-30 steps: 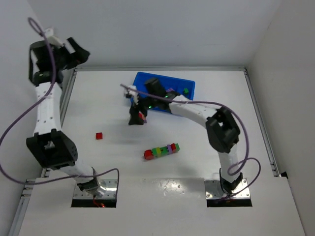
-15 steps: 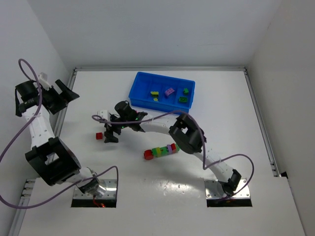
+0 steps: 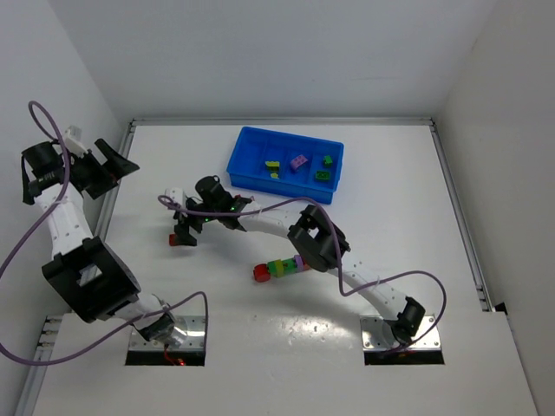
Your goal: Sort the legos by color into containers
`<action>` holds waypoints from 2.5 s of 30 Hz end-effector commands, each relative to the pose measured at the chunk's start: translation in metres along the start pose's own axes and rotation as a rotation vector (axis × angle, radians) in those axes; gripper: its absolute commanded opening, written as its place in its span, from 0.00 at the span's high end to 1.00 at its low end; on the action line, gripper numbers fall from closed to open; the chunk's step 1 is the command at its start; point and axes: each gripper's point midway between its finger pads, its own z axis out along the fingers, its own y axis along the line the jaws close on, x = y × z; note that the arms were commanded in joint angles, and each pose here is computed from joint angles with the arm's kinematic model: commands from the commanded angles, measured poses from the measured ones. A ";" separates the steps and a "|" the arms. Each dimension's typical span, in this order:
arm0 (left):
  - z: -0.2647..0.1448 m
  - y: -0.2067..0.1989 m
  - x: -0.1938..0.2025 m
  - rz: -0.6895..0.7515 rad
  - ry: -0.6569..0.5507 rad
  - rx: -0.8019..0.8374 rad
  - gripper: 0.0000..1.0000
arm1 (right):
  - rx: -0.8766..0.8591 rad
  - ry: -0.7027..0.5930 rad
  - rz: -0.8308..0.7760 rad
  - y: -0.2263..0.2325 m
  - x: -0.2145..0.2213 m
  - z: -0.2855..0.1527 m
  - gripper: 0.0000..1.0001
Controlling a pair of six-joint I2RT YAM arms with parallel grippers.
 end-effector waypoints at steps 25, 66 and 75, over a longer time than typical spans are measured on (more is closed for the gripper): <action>-0.003 0.006 -0.012 -0.039 -0.008 0.049 0.00 | 0.027 0.007 -0.009 0.027 0.025 0.018 0.62; 0.096 -0.175 0.129 0.848 0.342 0.367 0.00 | 0.818 -0.002 0.410 -0.263 0.034 -0.237 0.78; 0.133 -0.140 0.163 1.031 0.507 0.348 0.00 | 0.828 0.042 0.422 -0.249 0.032 -0.263 0.51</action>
